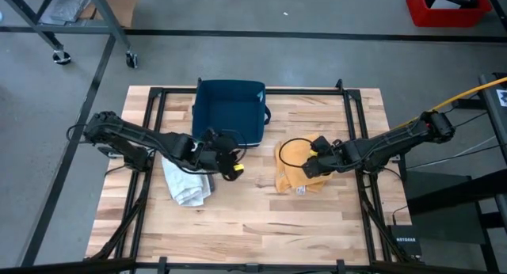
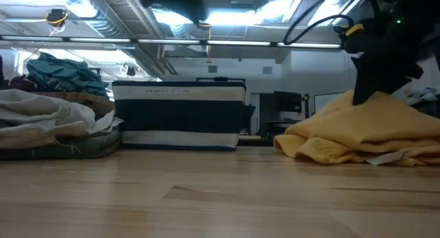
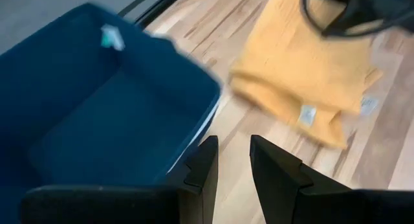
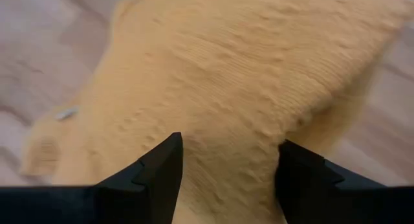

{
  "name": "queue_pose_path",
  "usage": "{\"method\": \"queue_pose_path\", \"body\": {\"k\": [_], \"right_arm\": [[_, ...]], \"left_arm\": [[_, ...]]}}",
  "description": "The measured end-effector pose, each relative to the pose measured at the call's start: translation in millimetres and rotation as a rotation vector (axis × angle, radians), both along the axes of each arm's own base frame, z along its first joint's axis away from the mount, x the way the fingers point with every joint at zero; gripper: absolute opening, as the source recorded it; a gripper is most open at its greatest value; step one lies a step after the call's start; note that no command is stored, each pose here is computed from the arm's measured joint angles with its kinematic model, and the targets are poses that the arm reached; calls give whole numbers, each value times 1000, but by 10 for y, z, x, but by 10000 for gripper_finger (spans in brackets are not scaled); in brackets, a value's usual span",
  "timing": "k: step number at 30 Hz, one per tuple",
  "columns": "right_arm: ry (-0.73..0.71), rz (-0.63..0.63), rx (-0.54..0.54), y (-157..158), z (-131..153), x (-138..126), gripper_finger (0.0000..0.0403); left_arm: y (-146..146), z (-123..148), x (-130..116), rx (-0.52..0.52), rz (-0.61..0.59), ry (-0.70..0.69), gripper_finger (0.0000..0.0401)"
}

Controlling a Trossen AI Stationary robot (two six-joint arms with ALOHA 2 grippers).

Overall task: Fold towel
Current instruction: Fold the yellow towel

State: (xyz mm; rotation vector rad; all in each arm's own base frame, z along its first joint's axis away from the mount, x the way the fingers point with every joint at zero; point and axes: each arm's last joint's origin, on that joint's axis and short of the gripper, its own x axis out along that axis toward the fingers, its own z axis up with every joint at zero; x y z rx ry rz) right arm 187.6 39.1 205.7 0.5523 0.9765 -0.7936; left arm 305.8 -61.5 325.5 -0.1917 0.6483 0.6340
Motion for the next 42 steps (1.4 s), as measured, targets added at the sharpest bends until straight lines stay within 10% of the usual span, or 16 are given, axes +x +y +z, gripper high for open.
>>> {"method": "queue_pose_path", "body": {"k": [23,42], "right_arm": [[-265,-72,-162,4,766,236,216],[81,-271,-23,-265,-200,156,216]], "left_arm": [[177,-1384,1484,-8,-143,-274,81],[432,-1824,1584,-89,-23,-258,81]]}}
